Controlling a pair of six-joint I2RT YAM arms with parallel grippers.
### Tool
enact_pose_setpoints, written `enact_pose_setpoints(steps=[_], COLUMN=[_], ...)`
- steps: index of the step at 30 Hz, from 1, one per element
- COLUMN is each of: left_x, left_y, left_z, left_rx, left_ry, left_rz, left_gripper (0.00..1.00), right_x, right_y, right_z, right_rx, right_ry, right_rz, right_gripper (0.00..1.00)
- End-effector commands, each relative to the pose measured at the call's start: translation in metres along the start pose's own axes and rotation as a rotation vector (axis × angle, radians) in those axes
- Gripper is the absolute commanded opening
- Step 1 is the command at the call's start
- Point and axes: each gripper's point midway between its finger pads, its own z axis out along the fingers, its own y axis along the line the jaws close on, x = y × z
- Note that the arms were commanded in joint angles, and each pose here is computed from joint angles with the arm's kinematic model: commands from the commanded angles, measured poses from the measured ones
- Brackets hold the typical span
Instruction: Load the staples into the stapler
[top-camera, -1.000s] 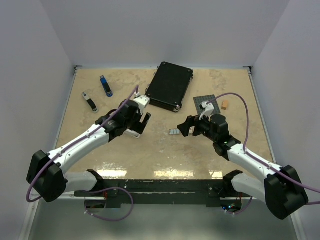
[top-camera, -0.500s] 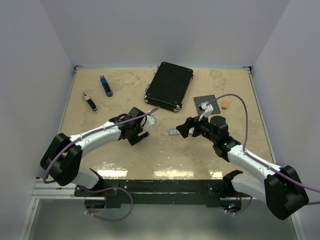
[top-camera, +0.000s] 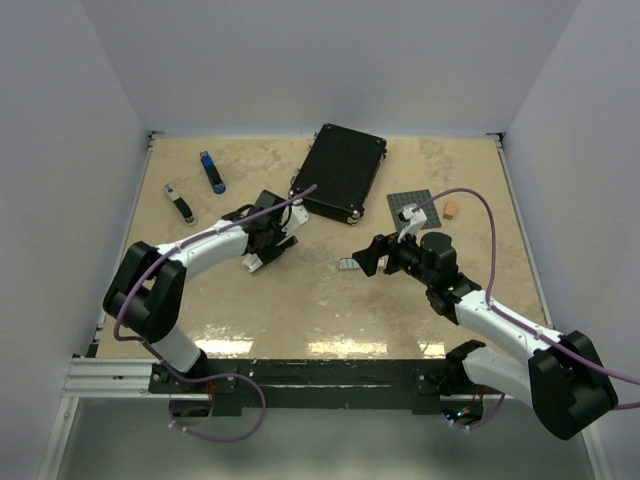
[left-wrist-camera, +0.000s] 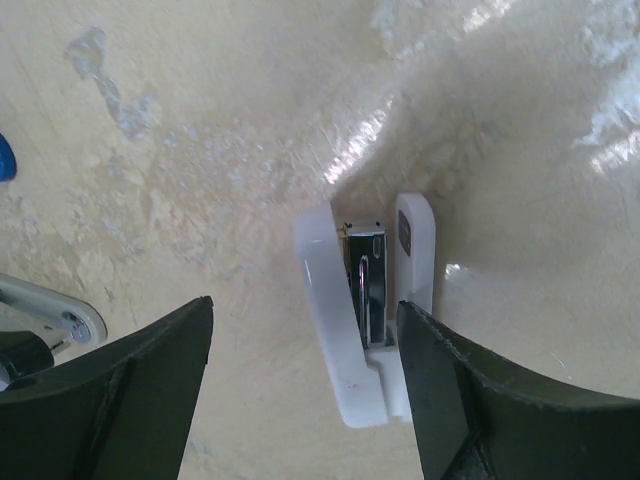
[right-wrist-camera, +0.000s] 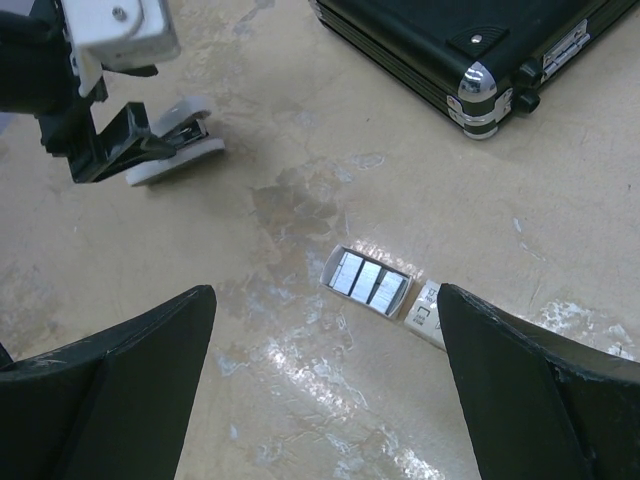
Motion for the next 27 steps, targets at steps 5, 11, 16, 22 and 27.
enact_pose_setpoints(steps=[5, 11, 16, 22, 27], left_x=[-0.028, -0.037, -0.044, -0.034, -0.023], left_y=[-0.003, 0.009, 0.020, 0.006, -0.011], left_z=[0.006, 0.004, -0.010, 0.001, 0.014], left_rx=[0.095, 0.144, 0.235, 0.278, 0.341], left_ry=[-0.092, -0.121, -0.201, -0.149, -0.075], left_rz=[-0.080, -0.311, -0.517, -0.503, -0.499], left_gripper=[0.79, 0.80, 0.81, 0.77, 0.70], right_x=[-0.008, -0.008, -0.008, -0.006, 0.003], right_y=[0.007, 0.006, 0.011, 0.013, 0.019], right_z=[0.001, 0.001, 0.001, 0.006, 0.013], right_rx=[-0.040, -0.031, -0.050, -0.051, -0.060], right_ry=[-0.032, -0.032, -0.020, 0.016, 0.093], right_rz=[-0.027, -0.027, -0.024, -0.017, 0.021], right_gripper=[0.98, 0.98, 0.97, 0.94, 0.89])
